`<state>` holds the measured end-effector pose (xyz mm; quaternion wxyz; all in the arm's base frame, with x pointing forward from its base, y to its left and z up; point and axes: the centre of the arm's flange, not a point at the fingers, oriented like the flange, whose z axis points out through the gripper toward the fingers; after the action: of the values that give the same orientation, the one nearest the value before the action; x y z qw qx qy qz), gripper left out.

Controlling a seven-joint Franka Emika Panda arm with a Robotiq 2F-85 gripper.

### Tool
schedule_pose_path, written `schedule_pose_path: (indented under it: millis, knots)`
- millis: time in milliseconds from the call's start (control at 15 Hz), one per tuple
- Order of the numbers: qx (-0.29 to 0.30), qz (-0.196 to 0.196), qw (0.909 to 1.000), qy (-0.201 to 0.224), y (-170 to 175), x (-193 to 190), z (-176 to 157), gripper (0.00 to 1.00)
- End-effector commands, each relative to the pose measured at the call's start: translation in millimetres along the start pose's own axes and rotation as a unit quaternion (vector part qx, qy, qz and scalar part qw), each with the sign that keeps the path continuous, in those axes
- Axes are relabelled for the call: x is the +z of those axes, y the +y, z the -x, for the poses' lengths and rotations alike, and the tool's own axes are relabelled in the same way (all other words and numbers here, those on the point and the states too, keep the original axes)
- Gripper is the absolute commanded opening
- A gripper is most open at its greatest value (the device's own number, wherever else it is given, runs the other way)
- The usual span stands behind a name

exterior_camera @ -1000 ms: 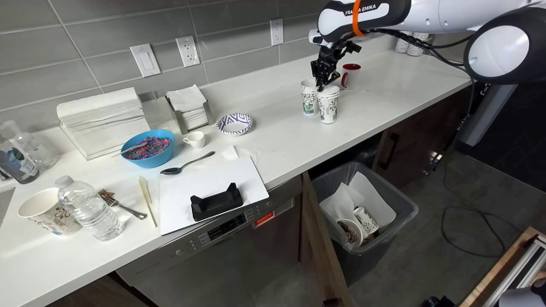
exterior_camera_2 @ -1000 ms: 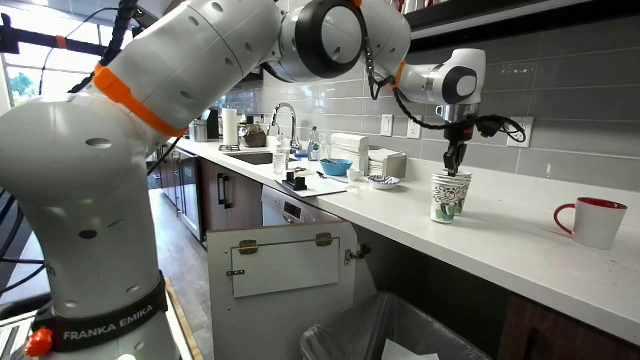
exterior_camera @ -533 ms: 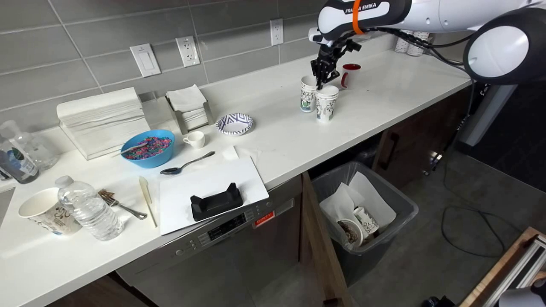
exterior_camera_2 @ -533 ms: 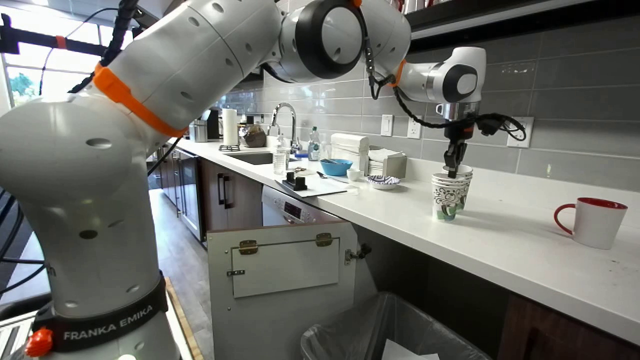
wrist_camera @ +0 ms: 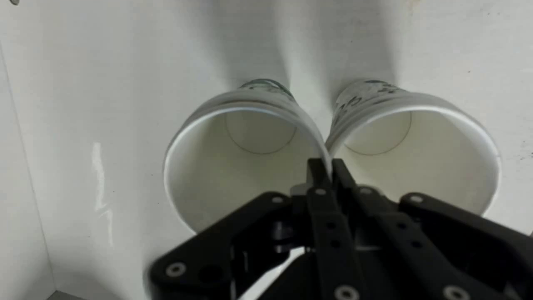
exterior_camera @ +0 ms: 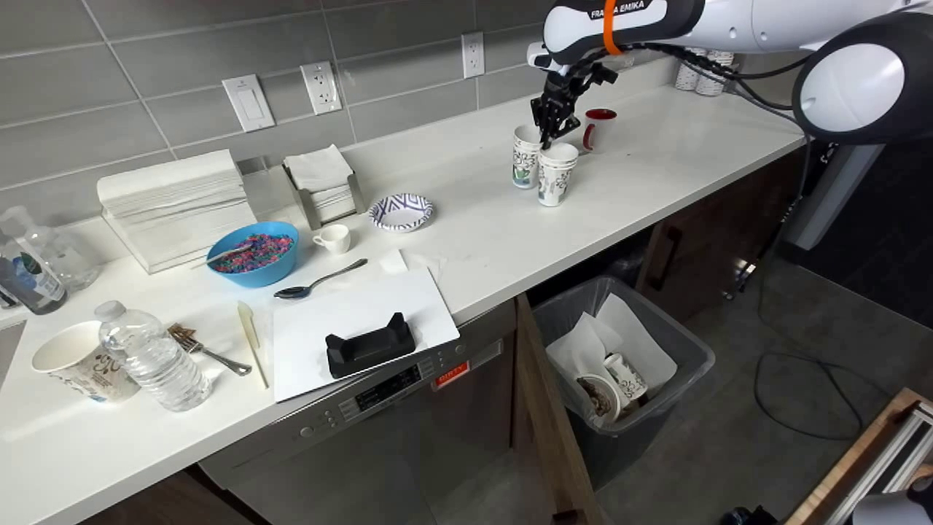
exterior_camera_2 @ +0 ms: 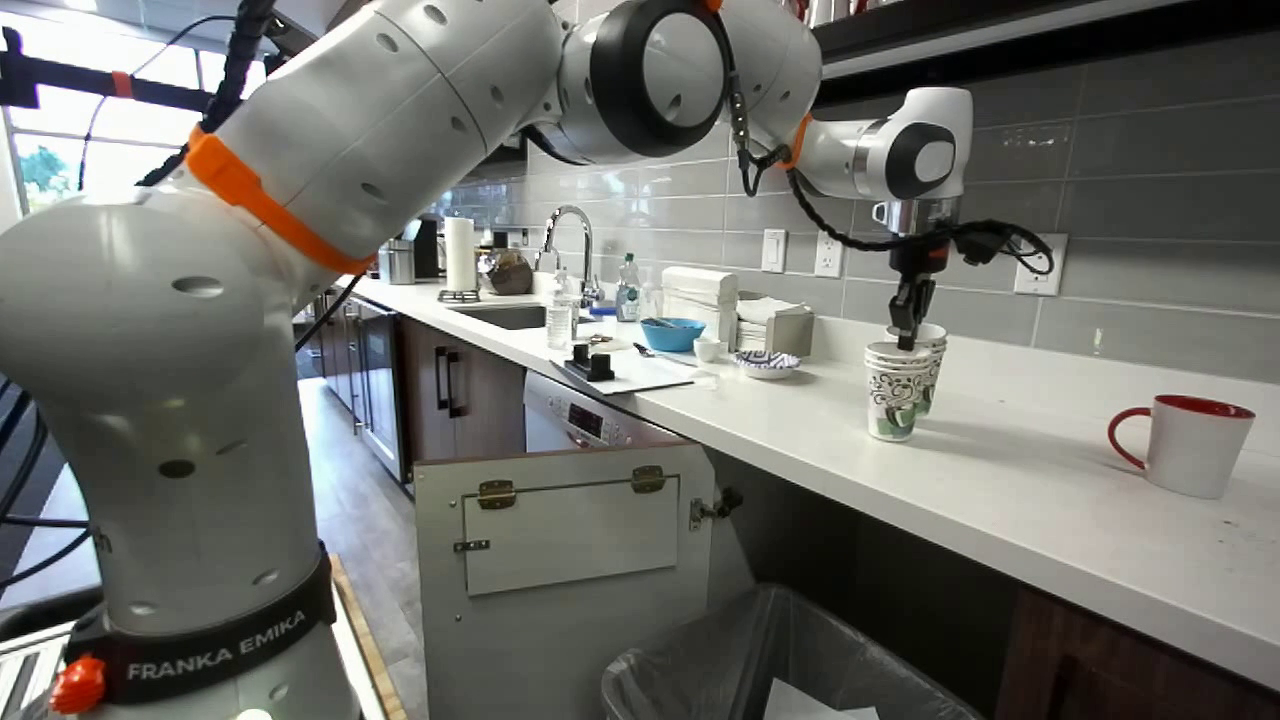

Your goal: Simultaneously remove one cup from each stack

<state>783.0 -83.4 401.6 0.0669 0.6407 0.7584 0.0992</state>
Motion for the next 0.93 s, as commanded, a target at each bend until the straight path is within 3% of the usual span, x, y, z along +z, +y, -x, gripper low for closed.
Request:
schedule_pose_path:
  millis: [0,867]
  knots:
    - [-0.005,-0.011,0.9999,-0.007,5,-4,0,0.02]
    - [-0.004,-0.065,0.9979,0.004,-2,8,-2,0.02]
